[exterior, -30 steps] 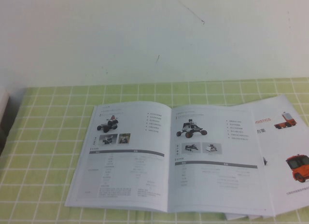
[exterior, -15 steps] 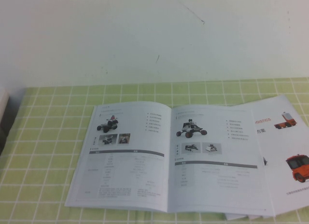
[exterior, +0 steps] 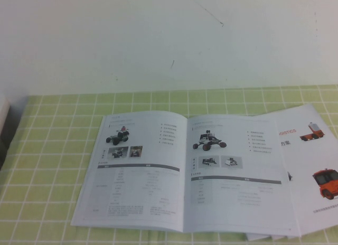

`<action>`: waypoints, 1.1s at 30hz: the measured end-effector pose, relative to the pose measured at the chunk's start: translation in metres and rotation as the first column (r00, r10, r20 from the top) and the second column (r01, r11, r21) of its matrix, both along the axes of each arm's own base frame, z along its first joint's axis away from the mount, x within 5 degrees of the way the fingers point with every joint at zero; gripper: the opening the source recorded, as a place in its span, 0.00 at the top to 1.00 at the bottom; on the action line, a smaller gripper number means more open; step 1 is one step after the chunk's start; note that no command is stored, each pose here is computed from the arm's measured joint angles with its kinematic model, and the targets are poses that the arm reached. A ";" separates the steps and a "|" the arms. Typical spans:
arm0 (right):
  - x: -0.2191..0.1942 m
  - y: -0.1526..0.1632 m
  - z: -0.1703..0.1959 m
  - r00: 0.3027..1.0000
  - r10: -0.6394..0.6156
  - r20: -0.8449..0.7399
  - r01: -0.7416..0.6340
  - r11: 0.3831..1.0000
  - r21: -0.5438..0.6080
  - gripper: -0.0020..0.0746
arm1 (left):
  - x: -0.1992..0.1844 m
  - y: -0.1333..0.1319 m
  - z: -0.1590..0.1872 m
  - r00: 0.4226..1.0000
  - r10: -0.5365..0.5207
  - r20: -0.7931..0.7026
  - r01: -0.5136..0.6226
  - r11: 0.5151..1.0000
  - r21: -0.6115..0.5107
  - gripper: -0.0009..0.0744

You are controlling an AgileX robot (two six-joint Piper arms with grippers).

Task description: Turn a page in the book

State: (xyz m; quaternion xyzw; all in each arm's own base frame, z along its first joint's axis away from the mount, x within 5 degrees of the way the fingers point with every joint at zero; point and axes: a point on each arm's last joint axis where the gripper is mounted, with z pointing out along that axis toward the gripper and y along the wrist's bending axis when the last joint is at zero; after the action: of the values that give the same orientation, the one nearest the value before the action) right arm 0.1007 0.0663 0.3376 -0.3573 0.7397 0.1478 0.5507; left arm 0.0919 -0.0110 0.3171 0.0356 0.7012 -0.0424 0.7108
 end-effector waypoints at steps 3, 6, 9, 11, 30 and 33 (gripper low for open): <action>-0.001 -0.006 -0.001 0.998 -0.022 0.053 0.026 0.996 -0.085 0.98 | 0.000 0.000 0.000 1.000 0.000 0.000 0.000 1.000 0.000 0.99; -0.011 -0.012 0.005 0.989 -0.045 0.138 0.061 0.991 -0.115 0.98 | 0.000 0.000 0.000 1.000 0.000 0.000 0.000 1.000 0.000 0.99; -0.029 -0.021 0.011 0.969 -0.062 0.238 0.094 0.988 -0.124 0.98 | 0.000 0.000 0.000 1.000 0.000 0.000 0.000 1.000 0.000 0.99; -0.034 -0.025 0.005 0.957 -0.103 0.271 0.132 0.987 -0.091 0.98 | 0.000 0.000 0.000 1.000 0.000 0.000 0.000 1.000 0.000 0.99; -0.053 -0.076 -0.156 0.676 -0.733 0.074 0.736 0.674 -0.062 0.98 | 0.000 0.000 0.000 1.000 0.000 0.001 0.000 1.000 0.007 0.99; -0.052 -0.078 -0.169 0.647 -0.761 0.052 0.762 0.642 -0.083 0.98 | 0.000 0.000 0.000 1.000 0.000 0.001 0.000 1.000 0.007 0.99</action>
State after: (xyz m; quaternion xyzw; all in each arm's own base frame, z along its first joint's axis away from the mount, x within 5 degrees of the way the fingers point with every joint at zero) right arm 0.0486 -0.0119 0.1691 -0.0403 0.8242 -0.1355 0.5483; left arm 0.0919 -0.0110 0.3171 0.0379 0.7011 -0.0400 0.7109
